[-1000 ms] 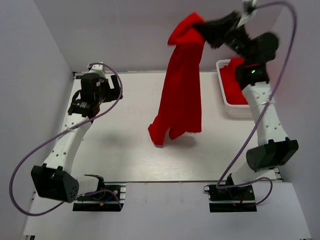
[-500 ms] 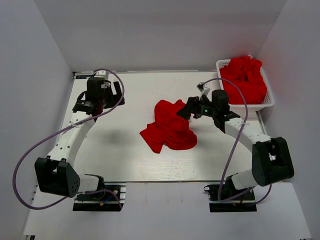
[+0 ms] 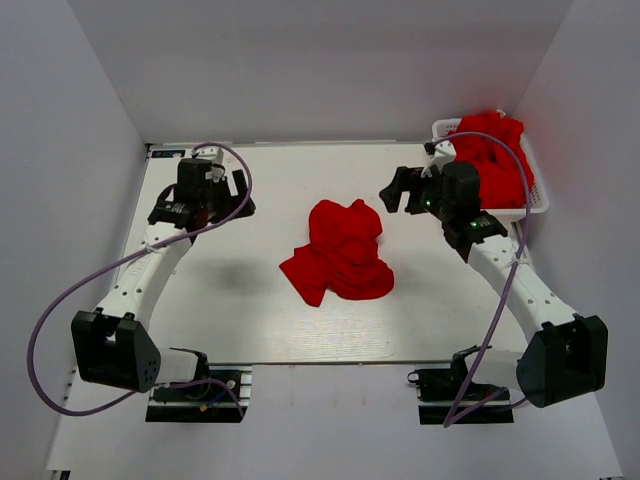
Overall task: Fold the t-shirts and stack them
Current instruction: Move the tshirt to the center of the board
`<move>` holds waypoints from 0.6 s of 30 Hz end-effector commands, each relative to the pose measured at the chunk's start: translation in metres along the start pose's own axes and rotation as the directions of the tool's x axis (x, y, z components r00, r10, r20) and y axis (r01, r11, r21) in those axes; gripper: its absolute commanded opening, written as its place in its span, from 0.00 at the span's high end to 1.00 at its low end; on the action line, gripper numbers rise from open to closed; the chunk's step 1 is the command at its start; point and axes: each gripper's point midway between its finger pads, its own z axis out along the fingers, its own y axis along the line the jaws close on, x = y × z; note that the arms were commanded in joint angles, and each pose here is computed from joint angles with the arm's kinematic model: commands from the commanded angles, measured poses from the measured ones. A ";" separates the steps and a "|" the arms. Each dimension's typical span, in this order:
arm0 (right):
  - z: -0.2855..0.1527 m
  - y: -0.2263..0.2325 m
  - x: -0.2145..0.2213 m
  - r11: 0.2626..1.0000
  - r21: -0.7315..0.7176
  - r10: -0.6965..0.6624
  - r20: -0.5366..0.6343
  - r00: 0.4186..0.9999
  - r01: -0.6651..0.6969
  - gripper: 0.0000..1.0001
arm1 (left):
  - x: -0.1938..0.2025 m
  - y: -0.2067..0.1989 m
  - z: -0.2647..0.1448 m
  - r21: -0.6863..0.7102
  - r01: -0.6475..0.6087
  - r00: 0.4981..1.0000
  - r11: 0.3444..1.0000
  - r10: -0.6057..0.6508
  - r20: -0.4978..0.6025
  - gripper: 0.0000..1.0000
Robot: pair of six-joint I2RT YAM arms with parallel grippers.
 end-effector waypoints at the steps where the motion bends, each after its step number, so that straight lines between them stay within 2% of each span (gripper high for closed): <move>1: -0.004 -0.015 0.008 0.996 0.085 -0.006 -0.040 0.999 0.010 0.10 | 0.017 -0.022 0.003 0.122 0.004 0.998 0.993 0.003 -0.058 0.00; 7: 0.001 -0.019 0.020 0.995 0.095 0.003 -0.078 0.997 0.004 0.10 | 0.080 -0.045 0.033 0.226 0.021 0.969 0.974 0.036 -0.243 0.00; 10: 0.006 -0.022 0.028 0.995 0.104 0.009 -0.111 0.994 0.002 0.10 | 0.117 -0.048 0.047 0.210 0.001 0.940 0.978 0.071 -0.335 0.00; 18: 0.012 -0.020 0.042 0.997 0.075 0.020 -0.157 0.987 -0.009 0.10 | 0.161 -0.047 0.063 0.127 -0.112 0.898 0.986 0.155 -0.412 0.02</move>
